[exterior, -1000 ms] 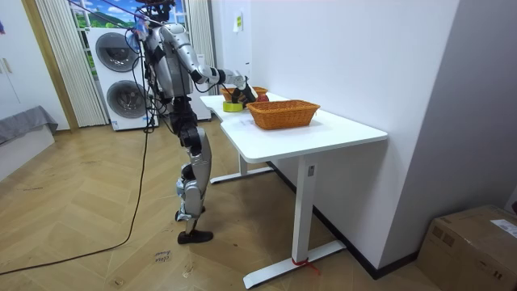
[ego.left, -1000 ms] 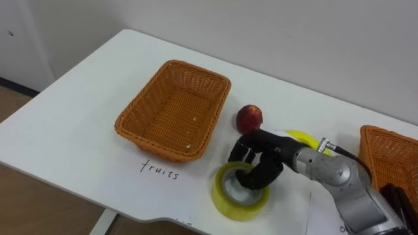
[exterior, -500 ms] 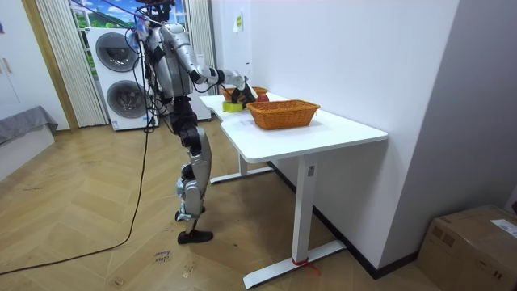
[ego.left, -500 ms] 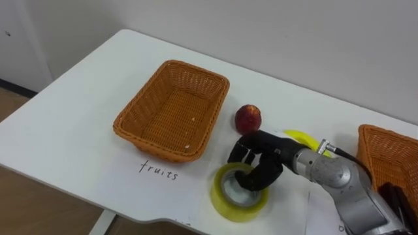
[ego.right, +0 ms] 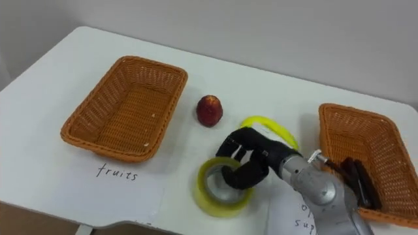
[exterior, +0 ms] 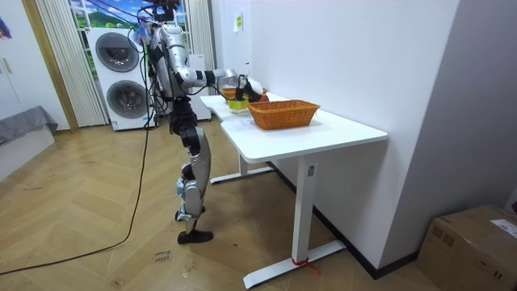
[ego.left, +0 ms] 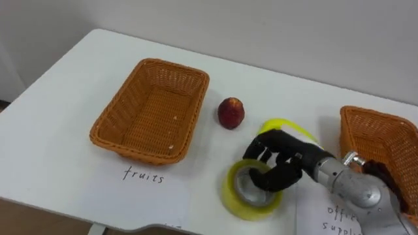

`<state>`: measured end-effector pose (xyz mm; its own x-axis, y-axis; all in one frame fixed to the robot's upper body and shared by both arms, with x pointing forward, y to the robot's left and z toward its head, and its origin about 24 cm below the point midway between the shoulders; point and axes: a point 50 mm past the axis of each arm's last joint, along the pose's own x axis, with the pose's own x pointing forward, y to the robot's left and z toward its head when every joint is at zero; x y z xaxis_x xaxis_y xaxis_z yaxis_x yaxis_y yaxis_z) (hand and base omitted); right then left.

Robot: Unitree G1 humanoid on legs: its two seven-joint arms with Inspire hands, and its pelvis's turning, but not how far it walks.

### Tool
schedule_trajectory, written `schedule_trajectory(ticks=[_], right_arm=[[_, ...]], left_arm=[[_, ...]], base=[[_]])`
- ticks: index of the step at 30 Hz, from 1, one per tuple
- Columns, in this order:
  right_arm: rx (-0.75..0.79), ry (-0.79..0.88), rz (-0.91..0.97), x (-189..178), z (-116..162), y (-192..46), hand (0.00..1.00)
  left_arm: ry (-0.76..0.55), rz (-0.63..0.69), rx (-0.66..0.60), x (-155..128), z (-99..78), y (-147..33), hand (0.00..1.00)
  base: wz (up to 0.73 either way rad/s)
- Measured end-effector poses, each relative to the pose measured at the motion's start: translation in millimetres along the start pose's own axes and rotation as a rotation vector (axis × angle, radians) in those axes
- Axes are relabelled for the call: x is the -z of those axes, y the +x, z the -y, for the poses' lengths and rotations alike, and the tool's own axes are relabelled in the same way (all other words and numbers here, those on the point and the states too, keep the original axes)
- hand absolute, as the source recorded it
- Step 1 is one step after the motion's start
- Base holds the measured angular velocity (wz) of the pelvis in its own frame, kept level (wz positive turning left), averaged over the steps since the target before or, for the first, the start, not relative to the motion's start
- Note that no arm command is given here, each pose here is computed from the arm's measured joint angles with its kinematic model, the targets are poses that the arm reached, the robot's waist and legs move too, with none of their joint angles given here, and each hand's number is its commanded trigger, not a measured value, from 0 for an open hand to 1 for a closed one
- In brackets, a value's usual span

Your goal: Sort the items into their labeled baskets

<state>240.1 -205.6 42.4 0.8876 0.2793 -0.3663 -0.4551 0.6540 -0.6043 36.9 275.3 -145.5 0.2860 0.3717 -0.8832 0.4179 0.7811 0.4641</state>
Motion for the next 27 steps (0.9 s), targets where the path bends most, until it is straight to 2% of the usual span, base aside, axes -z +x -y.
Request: schedule_trajectory(ticks=[6, 11, 18, 27], right_arm=[[0.296, 0.050, 0.082, -5.0, 41.3, -16.2, 1.00], [0.446, 0.050, 0.081, -1.2, 58.2, -25.7, 1.00], [0.530, 0.037, 0.066, 2.2, 69.8, -33.0, 1.00], [0.629, 0.089, 0.026, 16.8, 77.1, -37.9, 1.00]], left_arm=[[-0.006, 0.006, -0.021, 6.0, 5.3, -2.2, 0.00], [-0.037, -0.006, -0.032, 11.6, 5.9, -3.1, 0.00], [-0.032, -0.070, 0.000, 34.5, 18.1, -9.3, 0.00], [-0.057, -0.095, 0.002, 41.6, 18.6, -11.0, 0.00]], base=[[-0.08], [-0.01], [-0.06], [0.00]])
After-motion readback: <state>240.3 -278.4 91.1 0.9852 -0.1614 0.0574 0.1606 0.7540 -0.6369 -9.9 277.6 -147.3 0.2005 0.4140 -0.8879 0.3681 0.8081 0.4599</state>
